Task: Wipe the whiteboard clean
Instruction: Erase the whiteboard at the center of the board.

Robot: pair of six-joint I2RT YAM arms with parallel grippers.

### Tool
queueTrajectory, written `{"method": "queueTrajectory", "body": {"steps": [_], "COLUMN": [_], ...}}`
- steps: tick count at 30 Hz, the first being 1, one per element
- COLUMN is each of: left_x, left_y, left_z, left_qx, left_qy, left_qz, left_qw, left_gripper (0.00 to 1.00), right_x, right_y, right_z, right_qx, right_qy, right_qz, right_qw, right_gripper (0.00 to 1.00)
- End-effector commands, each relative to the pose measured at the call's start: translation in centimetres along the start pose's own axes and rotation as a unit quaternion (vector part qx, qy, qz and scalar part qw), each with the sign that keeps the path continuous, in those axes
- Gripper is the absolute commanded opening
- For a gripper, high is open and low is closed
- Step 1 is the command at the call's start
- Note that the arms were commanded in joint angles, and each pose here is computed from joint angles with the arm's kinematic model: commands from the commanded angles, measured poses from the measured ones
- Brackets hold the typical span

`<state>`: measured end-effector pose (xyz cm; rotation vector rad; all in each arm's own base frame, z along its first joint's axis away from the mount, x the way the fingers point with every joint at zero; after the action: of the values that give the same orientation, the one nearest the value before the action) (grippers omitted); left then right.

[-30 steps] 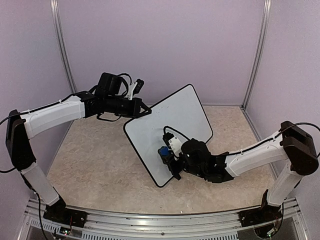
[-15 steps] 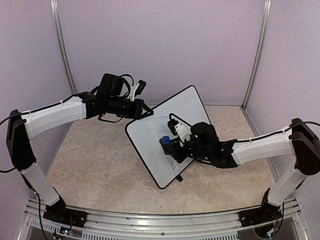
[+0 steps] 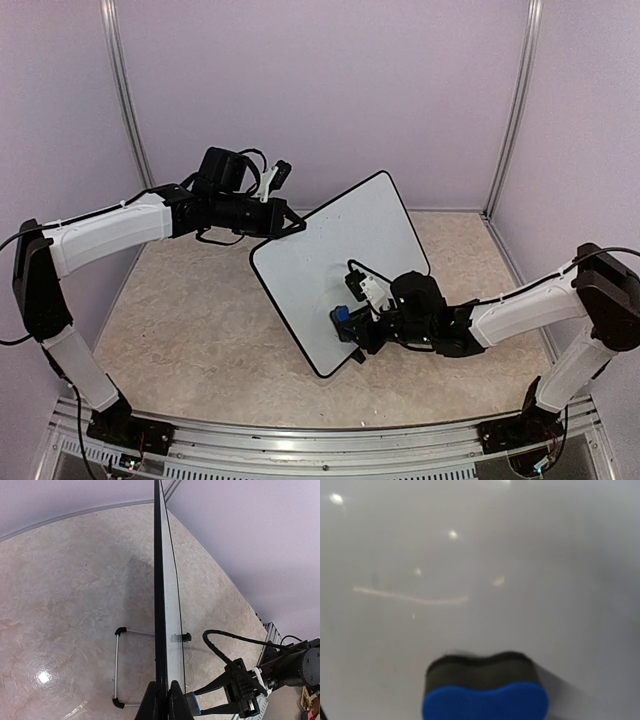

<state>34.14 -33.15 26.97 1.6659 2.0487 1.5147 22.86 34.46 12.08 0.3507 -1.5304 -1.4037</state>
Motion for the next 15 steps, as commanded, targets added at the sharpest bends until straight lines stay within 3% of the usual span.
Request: {"method": "queueTrajectory", "body": {"steps": [1,9,15], "left_x": [-1.2,-1.1,-1.1], "left_y": [-1.9,-1.8,-1.9], "left_z": [-1.6,-1.7,-1.7], "left_qx": [-0.035,-0.036,-0.035], "left_qy": [-0.035,-0.037,-0.039], "left_qz": [0.032,0.03,0.031], "left_qw": [0.998,0.998,0.998], "left_gripper": [0.0,0.0,0.0], "right_x": [0.6,1.4,0.1], "right_y": [-6.7,-7.7,-3.9], "right_z": [-1.1,-1.7,-2.5], "right_qx": [-0.016,-0.022,0.001], "right_qy": [-0.031,-0.053,-0.062], "right_qz": [0.118,0.121,0.06], "right_qw": [0.992,0.991,0.996], "right_gripper": [0.29,0.29,0.29]}}
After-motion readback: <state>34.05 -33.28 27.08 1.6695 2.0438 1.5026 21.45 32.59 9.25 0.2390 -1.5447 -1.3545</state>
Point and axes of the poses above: each gripper's point midway between its finger pads, its own x axis back along the fingers, its own z axis along the line the jaws close on, y = z × x, the point moved 3 cm from there along x, back along the fingers, and after that the axes turned 3 degrees about x, right-handed, at the moved point
